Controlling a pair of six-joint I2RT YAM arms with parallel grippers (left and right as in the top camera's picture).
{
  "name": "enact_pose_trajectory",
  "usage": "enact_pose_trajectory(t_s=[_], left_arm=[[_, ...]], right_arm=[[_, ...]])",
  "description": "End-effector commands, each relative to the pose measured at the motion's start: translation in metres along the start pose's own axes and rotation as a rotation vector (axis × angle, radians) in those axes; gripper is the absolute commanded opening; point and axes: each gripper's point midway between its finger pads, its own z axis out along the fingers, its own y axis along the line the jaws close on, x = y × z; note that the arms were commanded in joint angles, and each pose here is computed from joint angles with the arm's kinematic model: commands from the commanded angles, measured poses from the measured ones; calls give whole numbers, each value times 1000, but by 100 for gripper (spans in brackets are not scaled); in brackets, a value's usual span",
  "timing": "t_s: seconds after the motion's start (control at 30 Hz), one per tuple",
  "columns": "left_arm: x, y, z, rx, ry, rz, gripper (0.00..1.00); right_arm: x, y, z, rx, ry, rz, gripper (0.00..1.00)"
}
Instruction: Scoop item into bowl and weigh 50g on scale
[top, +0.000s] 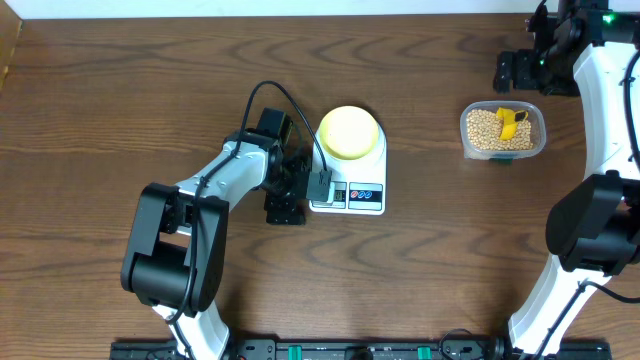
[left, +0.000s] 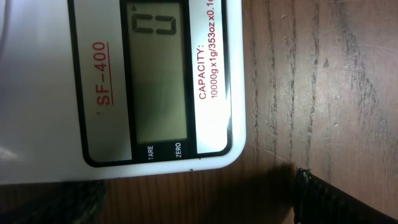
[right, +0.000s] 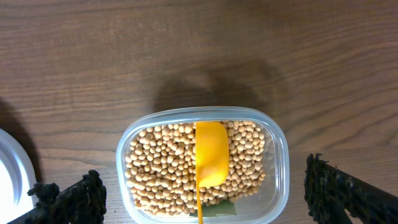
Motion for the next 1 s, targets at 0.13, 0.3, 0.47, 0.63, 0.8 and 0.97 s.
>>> enact_pose_trajectory(t_s=[0.13, 0.3, 0.47, 0.63, 0.8, 0.97], left_arm=[[-14, -15, 10, 65, -73, -6, 98], [-17, -6, -12, 4, -111, -14, 98], [-23, -12, -25, 23, -192, -56, 97], [-28, -21, -29, 63, -247, -91, 98], [-26, -18, -31, 46, -262, -54, 98], [-19, -15, -34, 21, -260, 13, 98]], right_arm=[[-3, -2, -2, 5, -8, -1, 99], [-3, -2, -2, 6, -8, -1, 99], [-3, -2, -2, 6, -8, -1, 99], [-3, -2, -2, 6, -8, -1, 99], [-3, -2, -2, 6, -8, -1, 99], [-3, -2, -2, 6, -8, -1, 99]])
